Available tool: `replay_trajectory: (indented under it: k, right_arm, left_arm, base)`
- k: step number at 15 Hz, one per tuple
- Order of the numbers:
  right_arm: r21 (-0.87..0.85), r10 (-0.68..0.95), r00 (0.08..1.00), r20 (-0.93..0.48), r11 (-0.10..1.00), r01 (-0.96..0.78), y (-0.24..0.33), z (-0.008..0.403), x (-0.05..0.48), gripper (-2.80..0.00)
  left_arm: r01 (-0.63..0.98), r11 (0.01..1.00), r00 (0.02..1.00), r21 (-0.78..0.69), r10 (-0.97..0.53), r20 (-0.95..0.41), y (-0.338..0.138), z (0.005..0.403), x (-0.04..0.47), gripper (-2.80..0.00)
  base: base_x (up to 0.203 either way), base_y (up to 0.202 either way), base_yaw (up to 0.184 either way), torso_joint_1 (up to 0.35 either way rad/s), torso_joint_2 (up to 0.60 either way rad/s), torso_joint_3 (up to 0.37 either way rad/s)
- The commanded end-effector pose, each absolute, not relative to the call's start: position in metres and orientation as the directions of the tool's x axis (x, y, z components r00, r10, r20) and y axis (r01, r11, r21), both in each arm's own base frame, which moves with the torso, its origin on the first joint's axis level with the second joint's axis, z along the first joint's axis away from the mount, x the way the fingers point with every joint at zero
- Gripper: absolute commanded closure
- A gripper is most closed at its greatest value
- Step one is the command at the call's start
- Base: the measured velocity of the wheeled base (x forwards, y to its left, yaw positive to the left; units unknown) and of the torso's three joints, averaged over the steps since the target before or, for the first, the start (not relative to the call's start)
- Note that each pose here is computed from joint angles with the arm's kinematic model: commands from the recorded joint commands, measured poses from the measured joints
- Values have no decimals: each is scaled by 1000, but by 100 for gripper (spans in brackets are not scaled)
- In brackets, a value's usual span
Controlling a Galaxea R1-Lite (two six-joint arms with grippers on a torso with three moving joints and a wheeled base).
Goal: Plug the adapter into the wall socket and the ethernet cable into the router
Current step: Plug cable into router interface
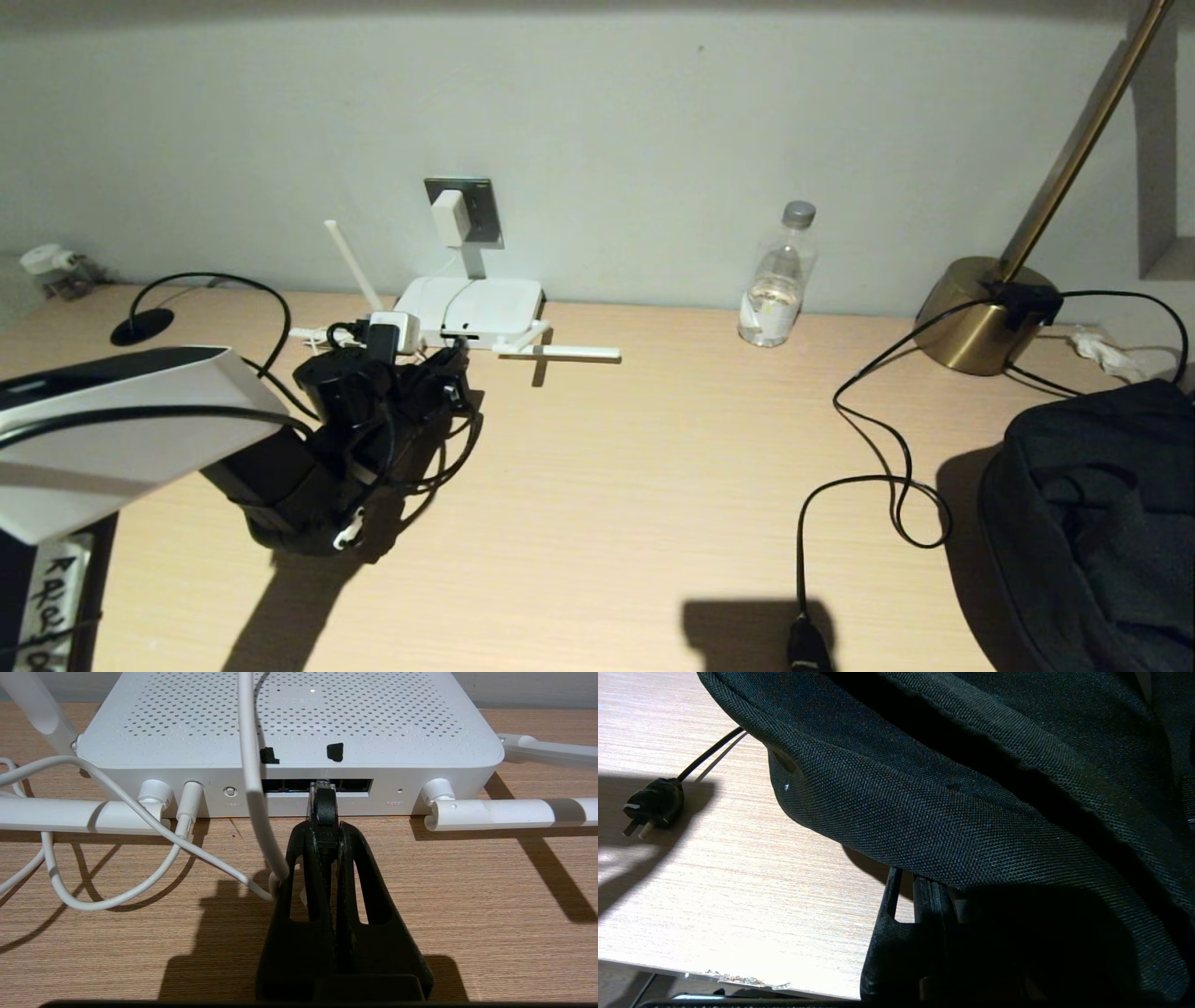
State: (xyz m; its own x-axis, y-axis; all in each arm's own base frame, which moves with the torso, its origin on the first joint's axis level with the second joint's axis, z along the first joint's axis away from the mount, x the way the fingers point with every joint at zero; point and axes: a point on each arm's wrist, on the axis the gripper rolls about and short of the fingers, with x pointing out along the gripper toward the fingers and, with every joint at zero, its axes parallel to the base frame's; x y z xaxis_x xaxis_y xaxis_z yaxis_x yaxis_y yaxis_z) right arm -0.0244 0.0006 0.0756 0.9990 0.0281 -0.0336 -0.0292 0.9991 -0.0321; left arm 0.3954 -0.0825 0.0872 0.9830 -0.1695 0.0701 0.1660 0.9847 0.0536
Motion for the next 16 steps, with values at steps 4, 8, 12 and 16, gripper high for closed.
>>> replay_trajectory:
  k: [4, 8, 12, 16]
  right_arm:
    - [-33, 29, 999, -32, 999, -30, 1, 76, -24, 0]
    - [-33, 29, 999, -34, 999, -30, 1, 76, -24, 0]
    - [-33, 29, 999, -35, 999, -30, 1, 76, -24, 0]
    - [-33, 29, 999, -35, 999, -30, 1, 76, -24, 0]
  left_arm:
    - [171, 984, 981, 53, -175, 84, -85, 90, 394, 0]
    - [174, 983, 981, 53, -178, 81, -86, 90, 394, 0]
    - [172, 984, 981, 53, -176, 83, -86, 90, 395, 0]
    - [170, 984, 982, 53, -173, 77, -86, 89, 396, 0]
  base:
    - [0, 0, 0, 0, 0, 0]
    - [0, 0, 0, 0, 0, 0]
    - [0, 0, 0, 0, 0, 0]
    - [0, 0, 0, 0, 0, 0]
